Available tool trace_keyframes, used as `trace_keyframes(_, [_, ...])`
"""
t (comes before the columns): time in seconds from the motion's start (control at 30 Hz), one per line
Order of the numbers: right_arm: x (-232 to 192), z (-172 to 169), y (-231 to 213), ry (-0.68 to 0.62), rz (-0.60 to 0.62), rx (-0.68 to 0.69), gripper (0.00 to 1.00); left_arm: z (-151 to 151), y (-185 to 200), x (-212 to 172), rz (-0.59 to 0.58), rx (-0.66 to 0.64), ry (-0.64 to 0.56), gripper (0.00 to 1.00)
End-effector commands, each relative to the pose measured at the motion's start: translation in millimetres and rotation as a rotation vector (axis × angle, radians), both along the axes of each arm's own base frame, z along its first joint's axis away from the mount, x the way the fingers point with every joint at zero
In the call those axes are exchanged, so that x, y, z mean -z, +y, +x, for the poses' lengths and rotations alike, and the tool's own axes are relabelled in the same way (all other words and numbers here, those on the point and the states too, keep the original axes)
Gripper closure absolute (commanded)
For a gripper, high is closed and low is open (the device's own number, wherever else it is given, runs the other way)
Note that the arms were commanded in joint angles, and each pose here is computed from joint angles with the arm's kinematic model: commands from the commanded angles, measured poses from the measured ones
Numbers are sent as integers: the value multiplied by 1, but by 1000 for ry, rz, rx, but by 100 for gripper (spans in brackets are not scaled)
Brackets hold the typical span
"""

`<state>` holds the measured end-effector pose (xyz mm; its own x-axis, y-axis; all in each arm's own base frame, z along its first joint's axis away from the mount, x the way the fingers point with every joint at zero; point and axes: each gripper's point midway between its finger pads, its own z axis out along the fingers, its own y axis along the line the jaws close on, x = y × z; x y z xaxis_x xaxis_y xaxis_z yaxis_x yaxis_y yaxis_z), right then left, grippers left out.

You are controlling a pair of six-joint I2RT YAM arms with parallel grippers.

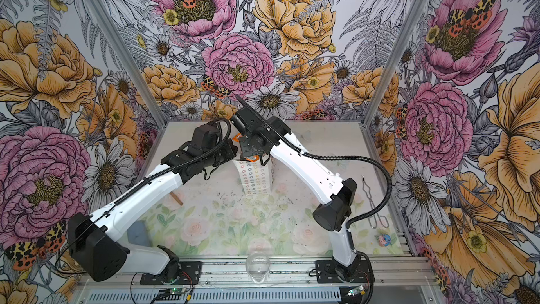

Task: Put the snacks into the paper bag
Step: 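Carry the orange bag over the paper bag and lower it inside with the right gripper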

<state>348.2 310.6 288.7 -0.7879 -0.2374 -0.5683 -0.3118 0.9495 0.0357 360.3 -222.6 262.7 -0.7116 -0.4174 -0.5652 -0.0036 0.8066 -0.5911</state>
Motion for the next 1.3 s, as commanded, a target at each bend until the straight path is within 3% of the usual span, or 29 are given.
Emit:
trace_keyframes(0.0, [-8,-7,2,3,19,4,100,6,-3,-31,-59,-24,-89,100])
trace_keyframes(0.37, [-13,-14,-5,-3,12,32,99,5,-3,-31,-61,-28,-89,100])
trace_keyframes(0.6, [-13,-13,-12,-13,-5,62,87,5,-5,-28,-70,-27,-85,100])
trace_keyframes(1.27, [-11,14,-37,-10,3,161,76,-1,-13,-28,-79,-19,-90,100])
